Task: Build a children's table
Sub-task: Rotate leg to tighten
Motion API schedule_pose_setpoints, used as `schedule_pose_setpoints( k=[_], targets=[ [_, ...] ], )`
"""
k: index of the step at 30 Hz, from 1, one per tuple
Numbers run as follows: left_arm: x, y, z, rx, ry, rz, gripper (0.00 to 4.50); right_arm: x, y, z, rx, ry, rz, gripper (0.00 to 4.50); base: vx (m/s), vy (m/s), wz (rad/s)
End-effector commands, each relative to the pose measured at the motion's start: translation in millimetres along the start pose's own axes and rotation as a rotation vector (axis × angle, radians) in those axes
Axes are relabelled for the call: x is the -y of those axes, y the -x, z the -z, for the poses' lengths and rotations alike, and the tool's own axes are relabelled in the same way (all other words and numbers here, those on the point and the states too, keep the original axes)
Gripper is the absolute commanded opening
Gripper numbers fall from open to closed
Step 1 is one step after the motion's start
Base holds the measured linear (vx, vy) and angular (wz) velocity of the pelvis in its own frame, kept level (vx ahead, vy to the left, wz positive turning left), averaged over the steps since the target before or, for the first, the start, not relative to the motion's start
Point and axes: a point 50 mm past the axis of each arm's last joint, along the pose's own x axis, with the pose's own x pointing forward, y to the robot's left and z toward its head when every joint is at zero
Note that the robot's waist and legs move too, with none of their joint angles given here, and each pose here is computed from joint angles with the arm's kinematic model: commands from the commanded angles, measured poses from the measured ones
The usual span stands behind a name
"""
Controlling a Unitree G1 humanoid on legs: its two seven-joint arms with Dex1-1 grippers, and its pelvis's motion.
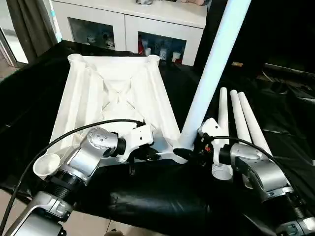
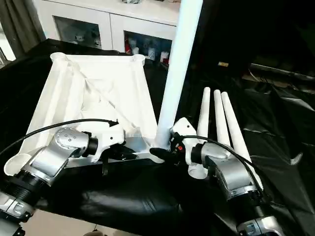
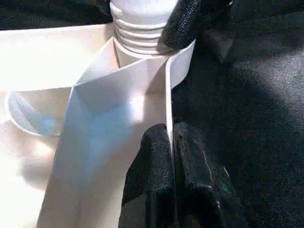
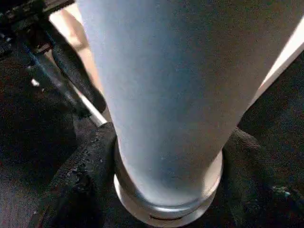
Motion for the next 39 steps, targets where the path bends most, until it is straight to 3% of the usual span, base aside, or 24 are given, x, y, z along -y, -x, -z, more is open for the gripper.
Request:
schedule_pose_setpoints(
  k=[1, 5, 6, 9, 12, 16, 18, 20, 22, 27, 31, 37, 39],
  targets=[
    [1.9, -9, 9.1, -0.05, 0.048, -0.017, 0.0, 11.7, 1.2, 7.8, -0.006, -0.044, 0.139, 2.73, 0.0, 0.0, 0.0],
    [-16.1, -24, 11.2, -0.103, 0.148, -0.234, 0.0, 34.1, -9.6, 24.2, 0.009, -0.222, 0.506, 2.72, 0.0, 0.0, 0.0],
    [-19.6, -31, 9.0, -0.109, 0.177, -0.285, 0.0, 36.0, -16.0, 25.1, 0.033, -0.287, 0.579, 2.72, 0.0, 0.0, 0.0],
    [-22.2, -43, 3.7, -0.119, 0.217, -0.336, 0.0, 35.6, -28.0, 23.5, 0.043, -0.342, 0.656, 2.72, 0.0, 0.0, 0.0],
    [-19.4, -68, -11.5, -0.137, 0.224, -0.371, 0.0, 22.4, -60.9, 7.8, 0.04, -0.341, 0.674, 2.72, 0.0, 0.0, 0.0],
    [-17.9, -80, -20.3, -0.131, 0.218, -0.375, 0.0, 14.8, -77.0, -4.2, 0.073, -0.314, 0.649, 2.72, 0.0, 0.0, 0.0],
    [-17.6, -82, -23.5, -0.12, 0.213, -0.367, 0.0, 12.7, -80.7, -7.8, 0.085, -0.296, 0.623, 3.42, 0.0, 0.0, 0.0],
    [-18.2, -82, -23.4, -0.118, 0.207, -0.365, 0.0, 12.9, -81.0, -8.4, 0.091, -0.3, 0.619, 3.44, 0.0, 0.0, 0.0],
    [-21.1, -77, -20.8, -0.122, 0.154, -0.371, 0.0, 16.6, -76.9, -7.9, 0.093, -0.281, 0.616, 3.55, 0.0, 0.0, 0.0],
    [-23.9, -69, -13.8, -0.124, 0.144, -0.357, 0.0, 27.0, -62.3, -6.4, 0.104, -0.223, 0.598, 4.07, 0.0, 0.0, 0.0],
    [-24.3, -59, -5.5, -0.124, 0.131, -0.319, 0.0, 38.0, -38.1, -3.6, 0.09, -0.155, 0.577, 4.43, 0.0, 0.0, 0.0],
    [-21.4, -48, -2.3, -0.088, 0.084, -0.241, 0.0, 43.3, -11.2, 0.2, 0.032, -0.044, 0.5, 4.47, 0.0, 0.0, 0.0],
    [-13.2, -42, -3.2, -0.043, 0.036, -0.138, 0.0, 42.8, 2.5, -0.9, 0.013, 0.008, 0.41, 4.47, 0.0, 0.0, 0.0]
  ],
)
